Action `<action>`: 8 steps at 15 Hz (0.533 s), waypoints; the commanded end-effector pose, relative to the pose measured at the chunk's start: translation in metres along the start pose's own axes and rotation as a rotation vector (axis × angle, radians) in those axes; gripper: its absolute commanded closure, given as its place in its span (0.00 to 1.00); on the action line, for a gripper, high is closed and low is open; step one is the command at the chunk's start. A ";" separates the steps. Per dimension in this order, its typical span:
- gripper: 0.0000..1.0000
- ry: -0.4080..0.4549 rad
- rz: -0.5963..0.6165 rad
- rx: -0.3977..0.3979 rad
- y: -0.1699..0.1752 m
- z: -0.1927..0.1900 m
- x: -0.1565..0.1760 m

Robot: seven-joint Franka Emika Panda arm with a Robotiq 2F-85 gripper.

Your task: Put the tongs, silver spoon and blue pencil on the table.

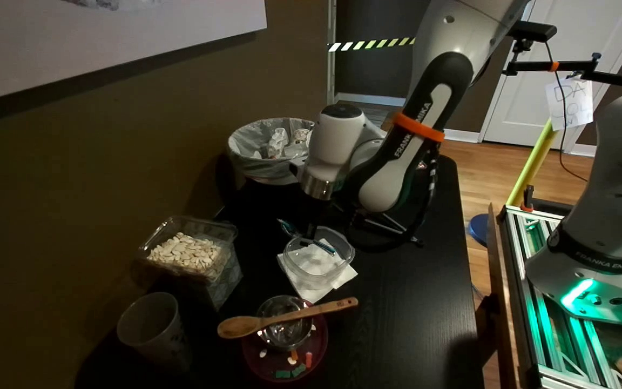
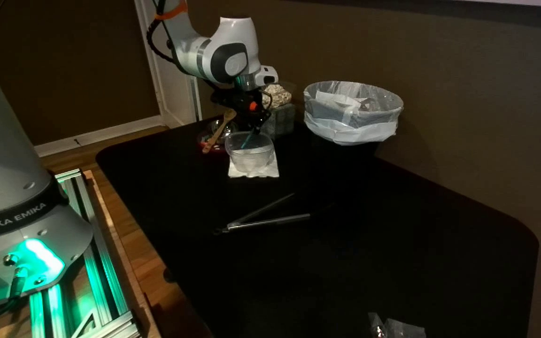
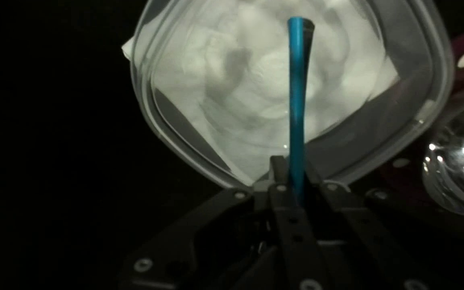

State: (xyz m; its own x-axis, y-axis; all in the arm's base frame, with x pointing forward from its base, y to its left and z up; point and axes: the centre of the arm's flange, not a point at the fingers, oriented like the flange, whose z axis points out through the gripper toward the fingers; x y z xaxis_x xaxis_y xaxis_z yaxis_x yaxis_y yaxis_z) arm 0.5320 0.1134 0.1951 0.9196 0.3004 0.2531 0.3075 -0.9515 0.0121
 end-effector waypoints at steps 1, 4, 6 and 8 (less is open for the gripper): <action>0.98 0.101 -0.009 0.012 0.003 -0.064 -0.026; 0.98 0.163 -0.006 -0.052 0.018 -0.101 -0.046; 0.98 0.144 0.024 -0.098 0.034 -0.114 -0.064; 0.98 0.090 0.038 -0.129 0.051 -0.118 -0.086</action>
State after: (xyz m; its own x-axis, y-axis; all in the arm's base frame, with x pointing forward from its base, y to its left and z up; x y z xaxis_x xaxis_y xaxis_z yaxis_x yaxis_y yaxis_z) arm 0.4784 0.0578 0.2786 0.8774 0.2754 0.3929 0.2669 -0.9606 0.0774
